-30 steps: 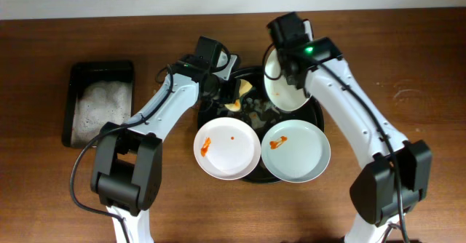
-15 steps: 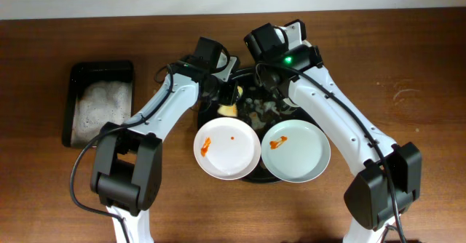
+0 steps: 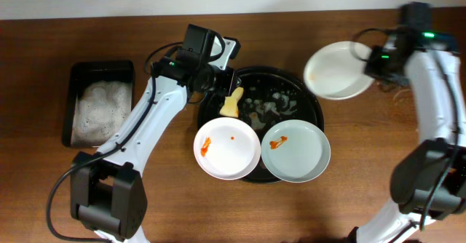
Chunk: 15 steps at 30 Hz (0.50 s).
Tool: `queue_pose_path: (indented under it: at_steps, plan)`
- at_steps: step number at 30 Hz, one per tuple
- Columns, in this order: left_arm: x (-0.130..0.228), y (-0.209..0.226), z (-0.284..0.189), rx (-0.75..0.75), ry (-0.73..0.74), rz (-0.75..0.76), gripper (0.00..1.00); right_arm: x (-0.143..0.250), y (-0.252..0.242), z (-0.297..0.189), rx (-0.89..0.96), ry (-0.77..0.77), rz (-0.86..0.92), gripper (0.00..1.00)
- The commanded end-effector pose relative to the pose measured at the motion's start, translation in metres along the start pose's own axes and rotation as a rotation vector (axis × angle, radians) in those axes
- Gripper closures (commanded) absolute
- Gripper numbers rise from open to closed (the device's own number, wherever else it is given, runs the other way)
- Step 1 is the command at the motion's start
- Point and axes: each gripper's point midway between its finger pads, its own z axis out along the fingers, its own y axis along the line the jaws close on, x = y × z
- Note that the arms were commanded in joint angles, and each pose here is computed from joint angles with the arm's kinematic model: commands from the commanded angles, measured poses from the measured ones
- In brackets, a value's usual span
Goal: Clean dirty plates on tray and stack at the side
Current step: 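Carry the plate right and set it on the table with the right gripper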
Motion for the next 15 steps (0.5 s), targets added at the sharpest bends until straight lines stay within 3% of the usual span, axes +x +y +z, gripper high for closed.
queue_pose_path:
  at_steps: [1,5,12,13,15]
  plan:
    - [-0.008,-0.004,-0.008,0.007,-0.024,0.031,0.73,-0.014,-0.051,-0.005,-0.04,-0.008,0.183,0.96]
    - [-0.008,-0.004,-0.008,0.007,-0.024,0.031,0.73,-0.016,-0.146,0.004,0.046,-0.008,0.413,0.96]
    - [-0.008,-0.004,-0.008,0.007,-0.024,0.031,0.72,-0.013,-0.202,0.056,0.082,0.027,0.516,0.95]
    - [-0.008,-0.004,-0.008,0.007,-0.024,0.031,0.69,-0.011,-0.202,0.06,0.083,0.038,0.517,0.9]
    - [-0.008,0.003,-0.009,-0.034,-0.026,0.03,0.61,-0.006,-0.201,0.06,0.084,0.057,0.518,0.61]
